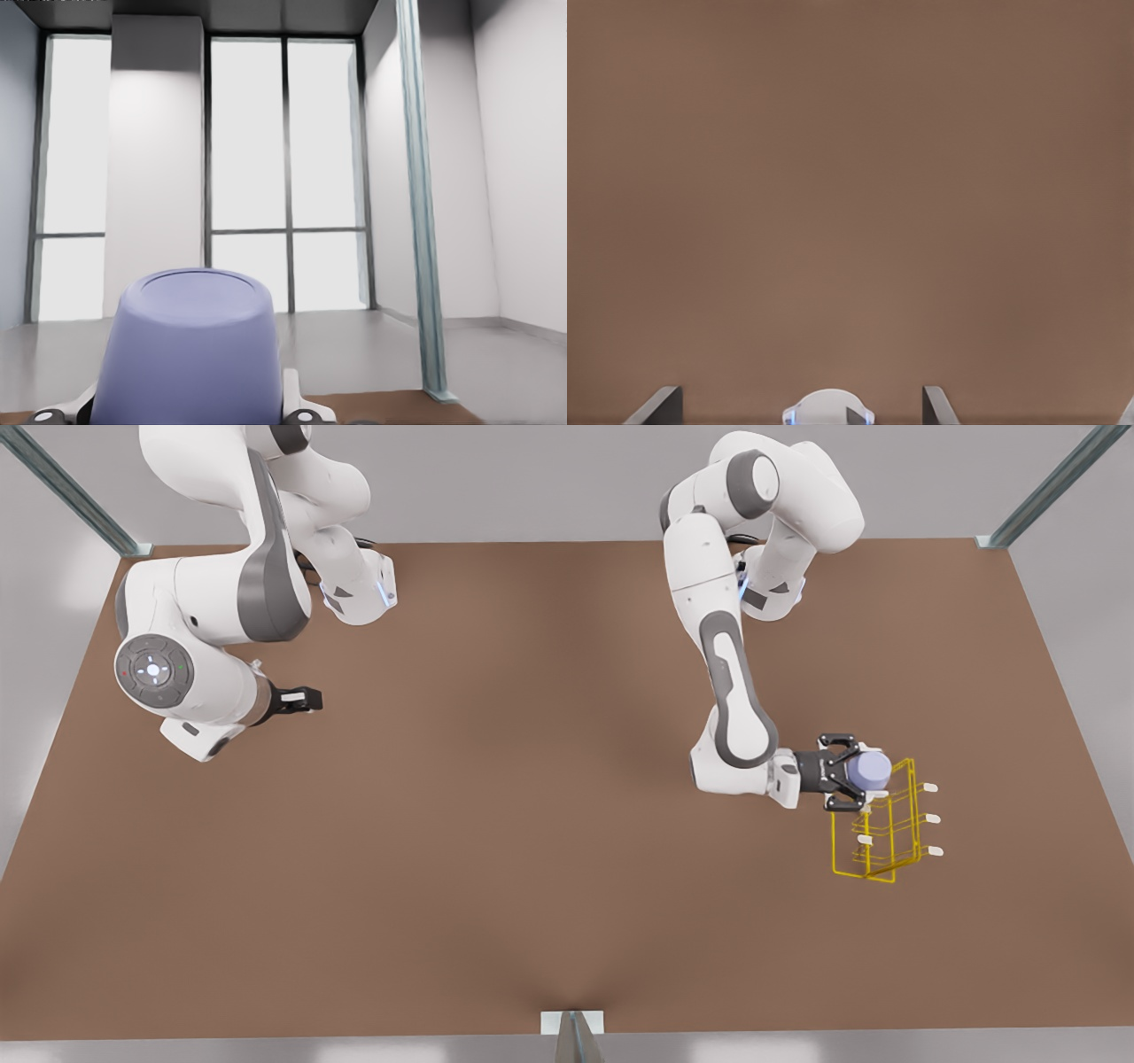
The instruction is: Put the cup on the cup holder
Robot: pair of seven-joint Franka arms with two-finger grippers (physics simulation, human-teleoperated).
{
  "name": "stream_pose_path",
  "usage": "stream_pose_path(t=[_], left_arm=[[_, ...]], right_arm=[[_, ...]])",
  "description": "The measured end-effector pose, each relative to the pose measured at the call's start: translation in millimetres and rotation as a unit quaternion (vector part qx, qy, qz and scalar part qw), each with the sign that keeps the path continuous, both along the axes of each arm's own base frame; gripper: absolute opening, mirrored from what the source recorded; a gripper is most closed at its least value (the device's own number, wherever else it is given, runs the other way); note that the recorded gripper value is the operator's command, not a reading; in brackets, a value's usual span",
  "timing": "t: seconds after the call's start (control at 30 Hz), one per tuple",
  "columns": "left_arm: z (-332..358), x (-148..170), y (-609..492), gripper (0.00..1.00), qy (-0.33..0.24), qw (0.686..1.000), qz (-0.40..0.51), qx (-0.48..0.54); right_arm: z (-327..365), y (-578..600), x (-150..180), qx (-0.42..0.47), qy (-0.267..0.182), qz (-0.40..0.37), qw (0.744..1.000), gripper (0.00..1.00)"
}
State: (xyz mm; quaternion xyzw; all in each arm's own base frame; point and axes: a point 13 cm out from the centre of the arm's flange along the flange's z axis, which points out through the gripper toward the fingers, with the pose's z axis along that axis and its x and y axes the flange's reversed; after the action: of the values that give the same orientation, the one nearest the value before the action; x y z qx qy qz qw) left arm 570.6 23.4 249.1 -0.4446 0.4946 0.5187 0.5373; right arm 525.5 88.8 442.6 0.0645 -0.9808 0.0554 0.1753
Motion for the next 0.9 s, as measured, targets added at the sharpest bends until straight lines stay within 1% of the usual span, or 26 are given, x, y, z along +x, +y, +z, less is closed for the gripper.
stream_pose_path(t=[0.33, 0.37, 0.4, 0.57, 0.6, 0.63, 0.67, 0.7, 0.73, 0.77, 0.8, 0.83, 0.87, 0.9], left_arm=[[-27, -12, 34, 0.85, 0.036, 0.999, 0.027, -0.009], [-30, -13, 35, 0.90, 0.037, 0.999, 0.028, -0.010], [-35, -14, 36, 1.00, 0.041, 0.999, 0.029, -0.012], [-37, -14, 32, 1.00, 0.039, 0.998, 0.028, -0.029], [-25, -13, 17, 1.00, 0.031, 0.998, 0.024, -0.056], [-4, -12, -16, 1.00, 0.014, 0.994, 0.016, -0.110], [32, -1, -65, 1.00, -0.019, 0.983, 0.009, -0.180], [92, 18, -115, 1.00, -0.067, 0.964, 0.010, -0.257], [157, 29, -153, 1.00, -0.101, 0.938, 0.017, -0.331], [202, 29, -174, 1.00, -0.105, 0.912, 0.031, -0.395], [232, 27, -174, 1.00, -0.087, 0.885, 0.049, -0.454], [245, 27, -165, 1.00, -0.039, 0.850, 0.062, -0.521], [248, 22, -159, 1.00, 0.031, 0.809, 0.060, -0.584], [244, 15, -158, 1.00, 0.113, 0.763, 0.041, -0.635]], right_arm=[[-2, 0, 0, -0.001, 0.002, 0.001, 1.000, 1.00], [-2, 0, 0, 0.000, 0.002, 0.001, 1.000, 1.00], [-2, 0, 0, 0.000, 0.002, 0.001, 1.000, 1.00], [-2, 0, 0, 0.000, 0.002, 0.001, 1.000, 1.00], [-2, 0, 0, 0.000, 0.002, 0.001, 1.000, 1.00], [-2, 0, 0, 0.000, 0.002, 0.001, 1.000, 1.00], [-2, 0, 0, 0.000, 0.002, 0.001, 1.000, 1.00], [-2, 0, 0, 0.000, 0.002, 0.001, 1.000, 1.00], [-2, 0, 0, 0.000, 0.002, 0.001, 1.000, 1.00], [-2, 0, 0, 0.000, 0.002, 0.001, 1.000, 1.00], [-2, 0, 0, 0.000, 0.002, 0.001, 1.000, 1.00], [-2, 0, 0, 0.000, 0.002, 0.001, 1.000, 1.00], [-2, 0, 1, 0.000, 0.001, 0.001, 1.000, 1.00], [0, -1, 2, 0.000, -0.002, 0.001, 1.000, 1.00]])
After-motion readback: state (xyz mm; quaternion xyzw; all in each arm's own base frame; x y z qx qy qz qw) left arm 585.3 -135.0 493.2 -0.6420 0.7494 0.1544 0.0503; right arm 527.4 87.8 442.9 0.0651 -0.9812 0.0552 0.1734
